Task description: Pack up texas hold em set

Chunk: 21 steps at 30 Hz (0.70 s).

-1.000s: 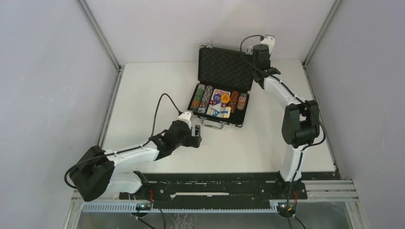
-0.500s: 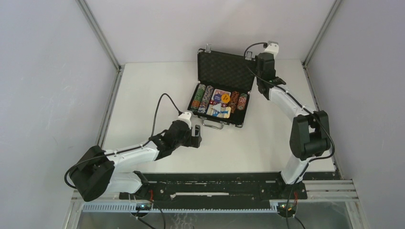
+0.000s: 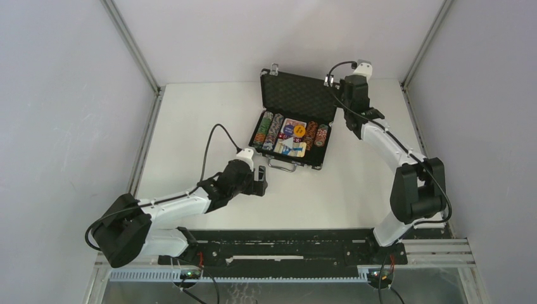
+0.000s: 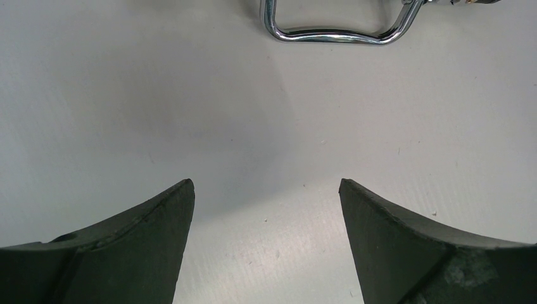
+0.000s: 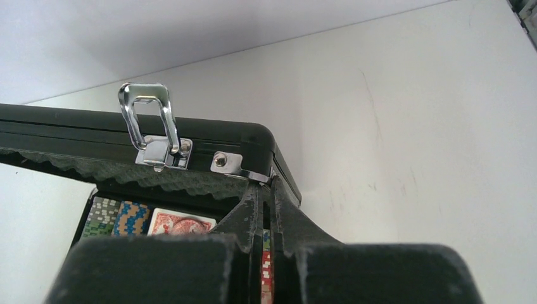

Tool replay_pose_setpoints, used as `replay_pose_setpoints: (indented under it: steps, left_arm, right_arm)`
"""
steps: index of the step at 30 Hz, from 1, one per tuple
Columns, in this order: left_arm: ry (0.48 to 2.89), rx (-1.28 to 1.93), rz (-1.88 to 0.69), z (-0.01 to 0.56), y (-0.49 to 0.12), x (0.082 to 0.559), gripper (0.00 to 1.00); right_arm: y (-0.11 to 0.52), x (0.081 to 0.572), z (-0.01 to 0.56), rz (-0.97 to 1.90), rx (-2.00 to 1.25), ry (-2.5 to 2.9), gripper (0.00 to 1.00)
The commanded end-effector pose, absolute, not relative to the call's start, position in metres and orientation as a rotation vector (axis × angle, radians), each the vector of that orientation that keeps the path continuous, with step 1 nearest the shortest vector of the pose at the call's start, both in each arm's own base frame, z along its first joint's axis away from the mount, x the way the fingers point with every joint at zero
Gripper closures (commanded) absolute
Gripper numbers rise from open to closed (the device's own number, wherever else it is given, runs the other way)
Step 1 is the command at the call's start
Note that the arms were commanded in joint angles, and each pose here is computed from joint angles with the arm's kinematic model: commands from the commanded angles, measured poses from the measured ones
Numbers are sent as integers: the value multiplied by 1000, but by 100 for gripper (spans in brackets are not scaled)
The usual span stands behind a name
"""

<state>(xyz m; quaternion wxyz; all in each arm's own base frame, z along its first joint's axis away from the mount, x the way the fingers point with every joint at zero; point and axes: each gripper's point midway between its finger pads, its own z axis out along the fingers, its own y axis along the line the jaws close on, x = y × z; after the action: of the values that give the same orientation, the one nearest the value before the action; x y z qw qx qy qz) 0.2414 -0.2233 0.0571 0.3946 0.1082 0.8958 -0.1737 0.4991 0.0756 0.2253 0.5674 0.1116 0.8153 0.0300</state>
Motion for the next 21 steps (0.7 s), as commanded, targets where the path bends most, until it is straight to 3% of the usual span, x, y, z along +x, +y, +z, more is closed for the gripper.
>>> replay_pose_setpoints:
  steps: [1, 7, 8, 9, 11, 12, 13, 17, 21]
  left_arm:
    - [2193, 266, -503, 88, -237, 252, 11]
    - [2181, 261, -523, 93, -237, 250, 11]
    - [2177, 259, -531, 95, -238, 250, 11]
    - [2172, 260, -543, 96, -238, 249, 11]
    - [2167, 269, -573, 100, -241, 246, 12]
    - [2167, 276, -590, 103, -243, 244, 12]
    - [2175, 284, -596, 105, -243, 240, 13]
    - [2117, 351, -565, 130, -241, 206, 14]
    - [2011, 334, -741, 162, -245, 180, 14]
  right_arm:
    - [71, 483, 252, 81, 343, 1821, 100]
    - [93, 442, 223, 111, 317, 1849, 100]
    - [100, 432, 221, 121, 306, 1839, 94]
    - [106, 419, 216, 126, 296, 1842, 81]
    - [121, 388, 198, 152, 276, 1880, 43]
    - [131, 368, 181, 178, 263, 1920, 30]
    - [144, 343, 165, 219, 241, 1954, 23]
    - [204, 227, 113, 466, 129, 1998, 22]
    - [205, 169, 90, 534, 142, 2005, 33]
